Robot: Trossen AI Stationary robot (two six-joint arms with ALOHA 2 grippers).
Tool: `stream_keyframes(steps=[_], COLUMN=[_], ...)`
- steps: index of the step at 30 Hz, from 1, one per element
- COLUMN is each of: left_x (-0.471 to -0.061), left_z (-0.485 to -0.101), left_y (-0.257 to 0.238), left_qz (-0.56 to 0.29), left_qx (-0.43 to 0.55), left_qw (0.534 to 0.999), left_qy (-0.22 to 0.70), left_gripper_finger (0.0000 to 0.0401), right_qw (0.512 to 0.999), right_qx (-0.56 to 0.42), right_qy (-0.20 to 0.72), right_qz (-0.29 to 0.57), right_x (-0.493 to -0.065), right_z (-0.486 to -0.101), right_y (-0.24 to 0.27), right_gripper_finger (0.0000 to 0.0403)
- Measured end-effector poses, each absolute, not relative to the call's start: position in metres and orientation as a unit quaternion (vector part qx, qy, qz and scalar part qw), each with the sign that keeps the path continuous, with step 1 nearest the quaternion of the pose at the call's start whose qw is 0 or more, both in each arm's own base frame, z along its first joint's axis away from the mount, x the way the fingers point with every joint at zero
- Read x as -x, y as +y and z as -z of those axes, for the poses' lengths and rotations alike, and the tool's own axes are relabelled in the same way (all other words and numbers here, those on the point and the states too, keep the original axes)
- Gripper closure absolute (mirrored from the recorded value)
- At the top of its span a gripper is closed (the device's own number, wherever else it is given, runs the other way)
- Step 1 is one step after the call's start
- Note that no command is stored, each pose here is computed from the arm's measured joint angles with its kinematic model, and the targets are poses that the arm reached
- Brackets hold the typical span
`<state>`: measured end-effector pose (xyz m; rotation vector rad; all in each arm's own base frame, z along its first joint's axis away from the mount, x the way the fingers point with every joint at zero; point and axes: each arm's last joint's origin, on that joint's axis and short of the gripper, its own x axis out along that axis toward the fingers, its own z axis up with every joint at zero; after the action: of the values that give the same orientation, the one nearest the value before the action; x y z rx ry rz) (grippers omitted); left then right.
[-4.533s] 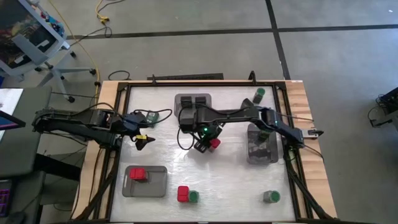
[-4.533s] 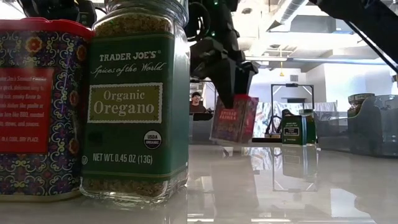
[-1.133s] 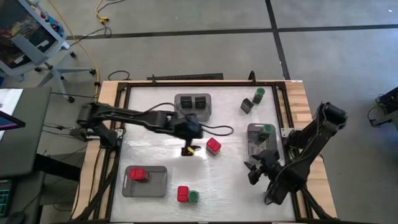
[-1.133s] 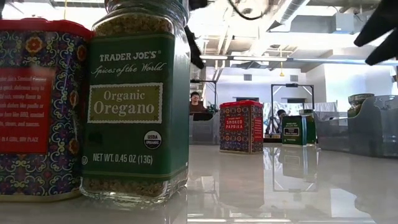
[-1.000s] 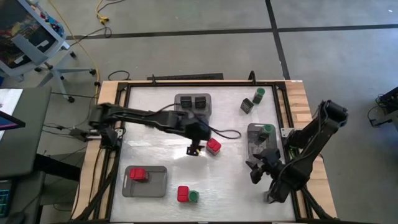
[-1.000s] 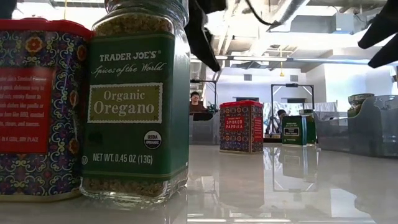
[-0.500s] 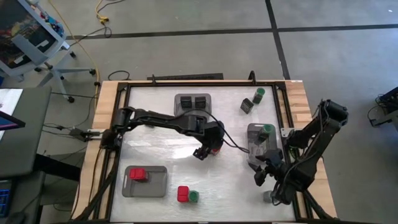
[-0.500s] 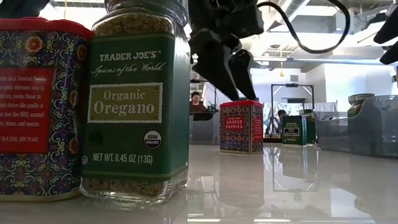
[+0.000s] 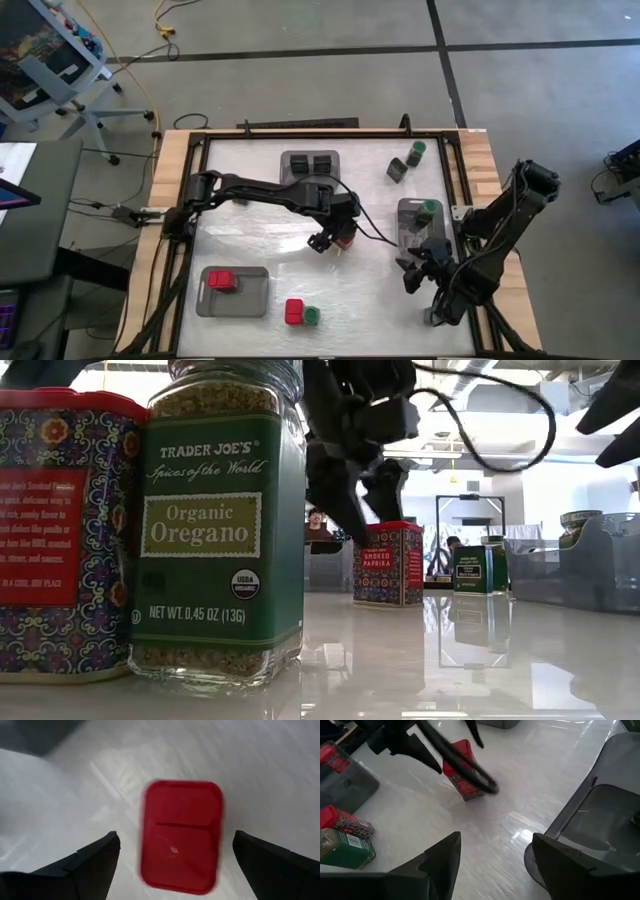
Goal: Sort spices by type
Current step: Put the right red seasoning can into the bottom black transparent bin
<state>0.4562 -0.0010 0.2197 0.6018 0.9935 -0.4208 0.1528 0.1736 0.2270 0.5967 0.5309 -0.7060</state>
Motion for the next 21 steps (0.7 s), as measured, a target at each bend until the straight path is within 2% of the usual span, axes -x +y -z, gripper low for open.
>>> stream_keyframes(steps=[5, 8, 14, 21], left_x=[-0.4614, -0.4649, -0.4634, -0.4614], left_z=[-0.2077, -0.2137, -0.2115, -0.2105], left_y=[-0.0034, -0.0039, -0.0012, -0.0016], left_qz=[0.199, 0.193, 0.196, 0.202], left_qx=[-0.271, -0.279, -0.28, -0.286], left_qw=[0.818, 0.829, 0.823, 0.814], left_qy=[0.467, 0.444, 0.454, 0.463], left_gripper_finger=[0.0028, 0.0028, 0.0032, 0.009], right_qw=[0.861, 0.86, 0.861, 0.861], right_qx=[-0.288, -0.289, -0.288, -0.287], right_qy=[0.252, 0.253, 0.253, 0.253], right_qz=[0.335, 0.335, 0.334, 0.334], right_x=[-0.1532, -0.1533, -0.1534, -0.1533], right_z=[-0.2271, -0.227, -0.2271, -0.227], right_y=[0.1741, 0.1742, 0.1743, 0.1742], right_gripper_finger=[0.0132, 0.0132, 0.0132, 0.0132])
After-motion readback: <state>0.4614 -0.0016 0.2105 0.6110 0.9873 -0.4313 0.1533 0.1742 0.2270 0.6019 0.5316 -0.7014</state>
